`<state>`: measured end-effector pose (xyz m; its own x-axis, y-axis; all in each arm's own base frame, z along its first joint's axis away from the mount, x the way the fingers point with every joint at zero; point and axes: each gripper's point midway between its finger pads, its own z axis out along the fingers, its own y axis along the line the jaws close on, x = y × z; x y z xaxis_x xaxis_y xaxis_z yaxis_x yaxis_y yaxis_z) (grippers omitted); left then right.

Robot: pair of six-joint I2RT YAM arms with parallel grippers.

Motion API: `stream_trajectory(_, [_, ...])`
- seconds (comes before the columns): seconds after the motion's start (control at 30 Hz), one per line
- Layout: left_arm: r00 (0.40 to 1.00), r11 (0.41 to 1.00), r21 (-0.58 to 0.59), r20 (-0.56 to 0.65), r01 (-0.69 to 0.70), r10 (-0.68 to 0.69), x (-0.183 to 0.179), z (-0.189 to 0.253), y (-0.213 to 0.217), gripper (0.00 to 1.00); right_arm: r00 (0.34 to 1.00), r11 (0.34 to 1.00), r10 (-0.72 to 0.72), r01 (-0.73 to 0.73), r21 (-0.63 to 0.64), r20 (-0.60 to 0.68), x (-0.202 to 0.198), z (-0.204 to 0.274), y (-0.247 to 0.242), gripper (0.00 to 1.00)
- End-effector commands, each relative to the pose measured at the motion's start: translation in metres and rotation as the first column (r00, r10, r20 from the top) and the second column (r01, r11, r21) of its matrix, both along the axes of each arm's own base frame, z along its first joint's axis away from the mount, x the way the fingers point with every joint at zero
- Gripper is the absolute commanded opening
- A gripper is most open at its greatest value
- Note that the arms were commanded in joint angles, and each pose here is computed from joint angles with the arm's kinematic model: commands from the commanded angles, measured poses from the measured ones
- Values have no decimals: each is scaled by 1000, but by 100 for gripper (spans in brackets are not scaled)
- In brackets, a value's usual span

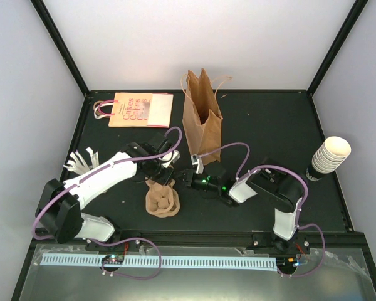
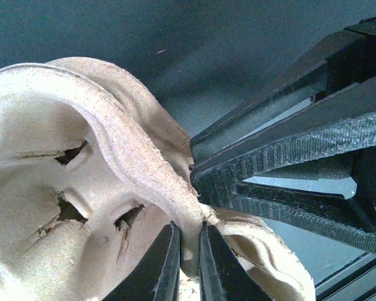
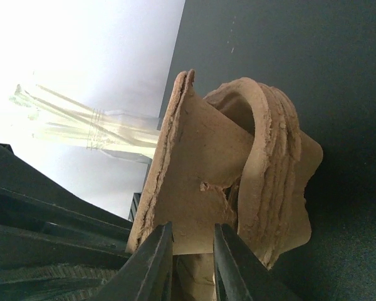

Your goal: Pack the takeout coffee

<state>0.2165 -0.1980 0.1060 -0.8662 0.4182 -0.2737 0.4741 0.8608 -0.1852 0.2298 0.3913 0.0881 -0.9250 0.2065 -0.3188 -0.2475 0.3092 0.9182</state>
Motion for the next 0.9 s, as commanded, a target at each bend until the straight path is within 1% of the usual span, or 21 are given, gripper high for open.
stream_trajectory(0.0, [999,999,-21,16,30,-30,-3,7,-4,8,999,999,-20,19,35,41,8,16,2,23])
stream_trajectory(0.2, [999,999,-31,35,19,-18,-2,21,-4,8,998,1000,-24,23,21,63,8,20,-1,23])
stream_trajectory(0.37, [998,999,-48,56,10,-8,0,37,-4,8,997,1000,-19,20,-14,81,6,21,-4,23])
stream_trajectory(0.5, [998,999,-53,58,9,-6,1,36,-6,9,996,1000,-12,14,-20,92,2,23,-8,24])
stream_trajectory(0.7, [998,998,-68,67,-3,8,5,33,-9,8,995,999,44,-43,-11,84,-16,20,-15,24])
stream_trajectory(0.87, [996,997,-71,80,-24,30,9,36,-9,8,989,995,103,-102,-12,107,-38,19,-25,30])
